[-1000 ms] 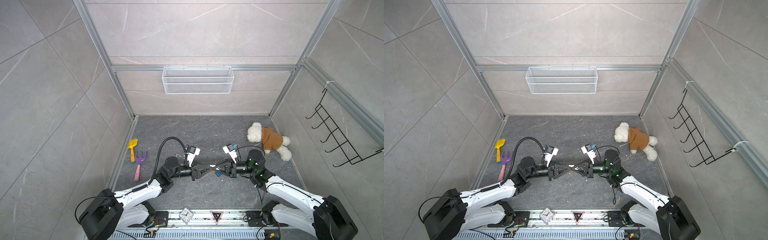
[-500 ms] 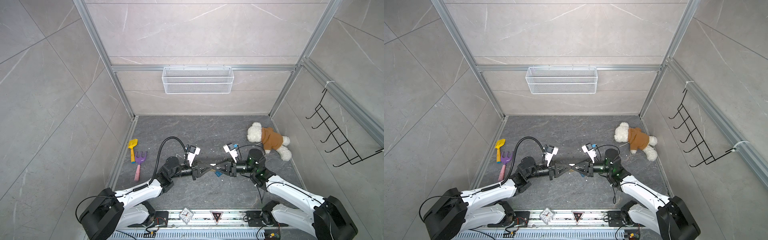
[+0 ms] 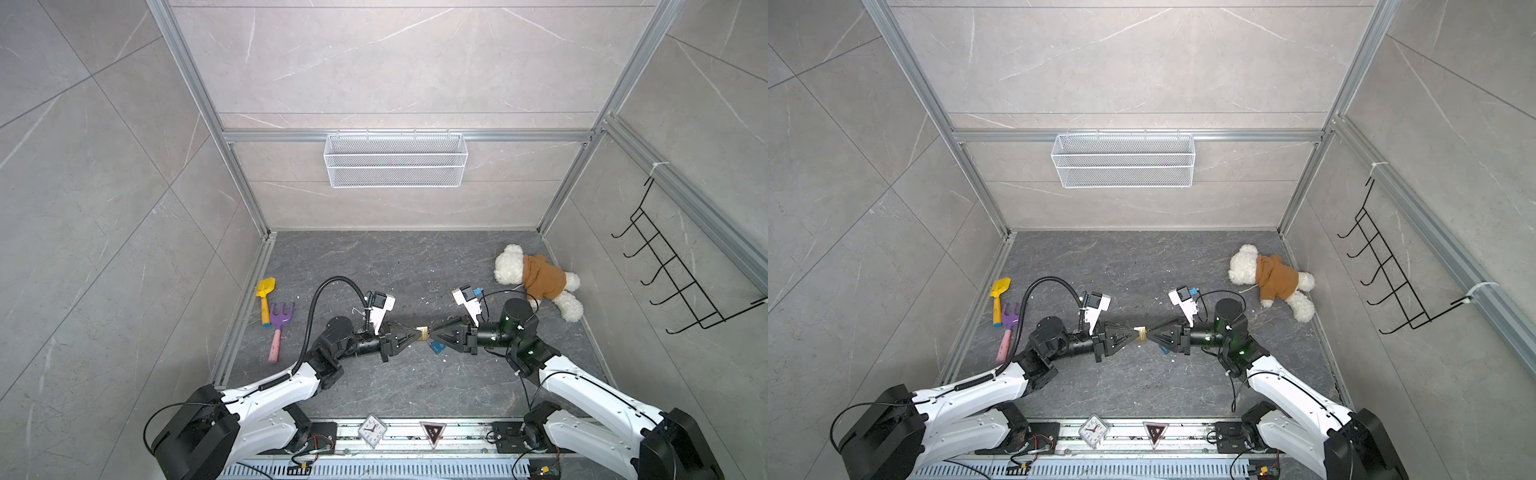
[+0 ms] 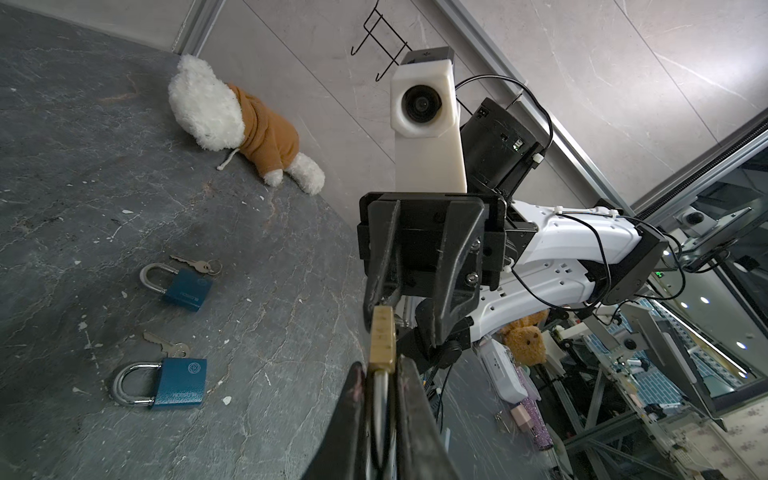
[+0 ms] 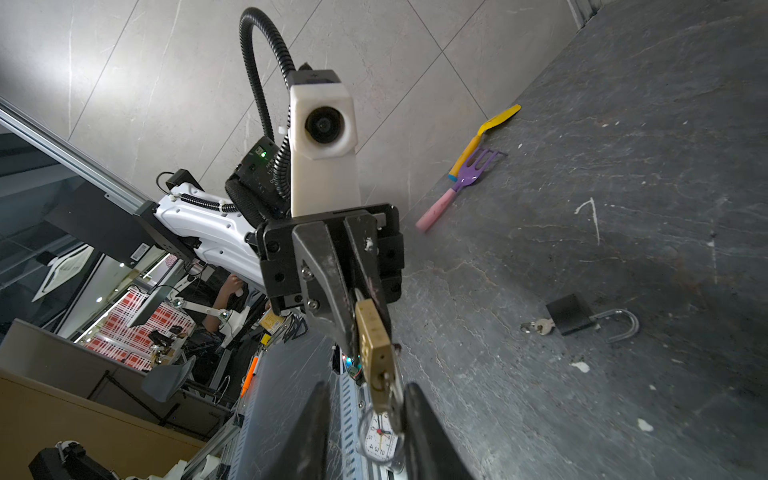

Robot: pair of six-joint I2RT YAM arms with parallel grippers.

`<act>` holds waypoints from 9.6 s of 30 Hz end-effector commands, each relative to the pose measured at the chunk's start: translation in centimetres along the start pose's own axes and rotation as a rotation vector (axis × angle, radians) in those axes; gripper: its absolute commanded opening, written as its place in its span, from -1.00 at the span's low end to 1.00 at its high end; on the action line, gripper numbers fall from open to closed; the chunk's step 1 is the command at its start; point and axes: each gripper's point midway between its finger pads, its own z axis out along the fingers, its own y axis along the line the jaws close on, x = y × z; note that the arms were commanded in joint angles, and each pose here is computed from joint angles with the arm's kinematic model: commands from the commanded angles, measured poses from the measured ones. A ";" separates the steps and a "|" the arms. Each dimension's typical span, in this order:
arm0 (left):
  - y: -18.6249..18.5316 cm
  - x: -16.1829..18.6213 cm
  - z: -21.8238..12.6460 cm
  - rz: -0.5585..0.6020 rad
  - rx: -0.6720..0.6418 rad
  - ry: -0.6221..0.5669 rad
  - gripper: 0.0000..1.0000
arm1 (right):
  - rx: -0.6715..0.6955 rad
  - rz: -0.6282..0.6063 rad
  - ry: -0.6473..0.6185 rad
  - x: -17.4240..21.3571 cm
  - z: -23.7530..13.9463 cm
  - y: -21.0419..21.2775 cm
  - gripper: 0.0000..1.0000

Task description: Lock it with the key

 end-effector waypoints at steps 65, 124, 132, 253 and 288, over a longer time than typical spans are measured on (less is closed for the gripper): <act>-1.8 -2.3 -0.7 0.112 0.027 -0.049 -1.00 | -0.048 0.004 -0.011 0.7 -0.2 -0.1 -1.00; -1.0 -2.7 0.3 0.069 0.072 -0.020 -1.00 | -0.055 0.023 -0.046 0.4 -0.4 -1.4 -0.42; -0.9 -2.8 0.3 0.070 0.064 -0.025 -1.00 | -0.070 0.027 -0.038 0.5 -0.2 -1.2 -0.45; 9.8 7.1 -0.3 -0.075 -0.416 0.511 -1.00 | 0.439 0.258 -0.281 1.0 -3.3 -9.9 -1.00; 12.5 17.1 0.9 -0.229 -0.329 1.005 -1.00 | 0.629 0.352 -0.195 7.9 0.4 -15.0 -1.00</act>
